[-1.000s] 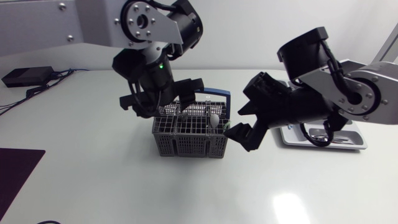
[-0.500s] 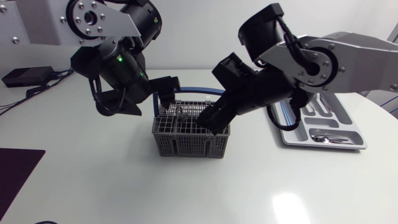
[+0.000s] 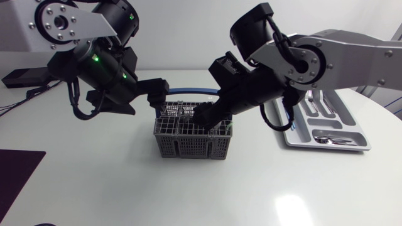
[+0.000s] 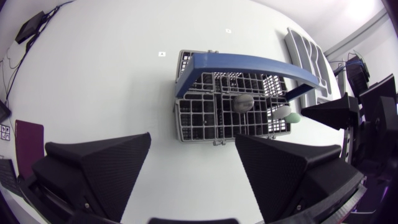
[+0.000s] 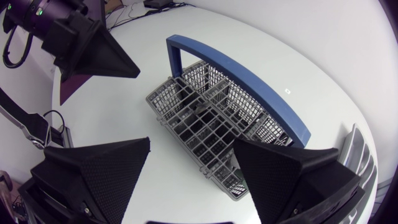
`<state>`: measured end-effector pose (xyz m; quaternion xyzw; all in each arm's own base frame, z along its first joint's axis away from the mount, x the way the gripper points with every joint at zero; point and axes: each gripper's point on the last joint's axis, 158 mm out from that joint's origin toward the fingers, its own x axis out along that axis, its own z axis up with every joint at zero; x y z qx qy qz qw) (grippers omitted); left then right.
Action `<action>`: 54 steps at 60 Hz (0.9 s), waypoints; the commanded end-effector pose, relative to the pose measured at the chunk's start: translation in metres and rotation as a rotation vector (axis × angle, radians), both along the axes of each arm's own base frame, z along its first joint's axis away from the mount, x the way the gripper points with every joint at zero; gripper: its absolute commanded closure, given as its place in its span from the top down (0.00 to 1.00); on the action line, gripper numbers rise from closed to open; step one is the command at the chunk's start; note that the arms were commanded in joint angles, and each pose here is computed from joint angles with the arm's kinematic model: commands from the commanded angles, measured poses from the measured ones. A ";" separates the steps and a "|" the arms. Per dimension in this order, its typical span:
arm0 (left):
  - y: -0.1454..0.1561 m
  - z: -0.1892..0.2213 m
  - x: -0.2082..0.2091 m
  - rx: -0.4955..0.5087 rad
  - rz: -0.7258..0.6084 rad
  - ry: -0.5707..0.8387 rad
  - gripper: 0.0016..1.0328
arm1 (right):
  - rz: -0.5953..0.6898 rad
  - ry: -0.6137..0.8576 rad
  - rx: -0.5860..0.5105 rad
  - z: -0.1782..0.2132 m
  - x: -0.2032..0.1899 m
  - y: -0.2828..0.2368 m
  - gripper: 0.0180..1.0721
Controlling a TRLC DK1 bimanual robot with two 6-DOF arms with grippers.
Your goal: Unload the cutlery basket into the drawer organizer.
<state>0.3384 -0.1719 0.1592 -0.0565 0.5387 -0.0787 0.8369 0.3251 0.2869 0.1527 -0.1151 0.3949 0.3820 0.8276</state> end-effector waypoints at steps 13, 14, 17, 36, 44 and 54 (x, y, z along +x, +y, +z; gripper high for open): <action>0.013 -0.005 -0.004 0.035 -0.148 -0.047 0.95 | -0.107 0.127 0.033 -0.017 0.005 0.016 0.95; 0.013 -0.005 -0.004 0.034 -0.154 -0.050 0.95 | -0.114 0.136 0.034 -0.018 0.005 0.016 0.95; 0.014 -0.006 -0.004 0.039 -0.178 -0.057 0.95 | -0.131 0.155 0.046 -0.018 0.005 0.017 0.95; 0.011 -0.018 -0.012 0.066 -0.378 -0.079 0.95 | -0.235 0.267 0.050 -0.041 0.013 0.022 0.95; 0.013 -0.022 -0.012 0.087 -0.428 -0.116 0.95 | -0.275 0.301 0.116 -0.041 0.011 0.033 0.95; 0.017 -0.025 -0.011 0.105 -0.456 -0.148 0.95 | -0.331 0.324 0.230 -0.027 0.018 0.033 0.95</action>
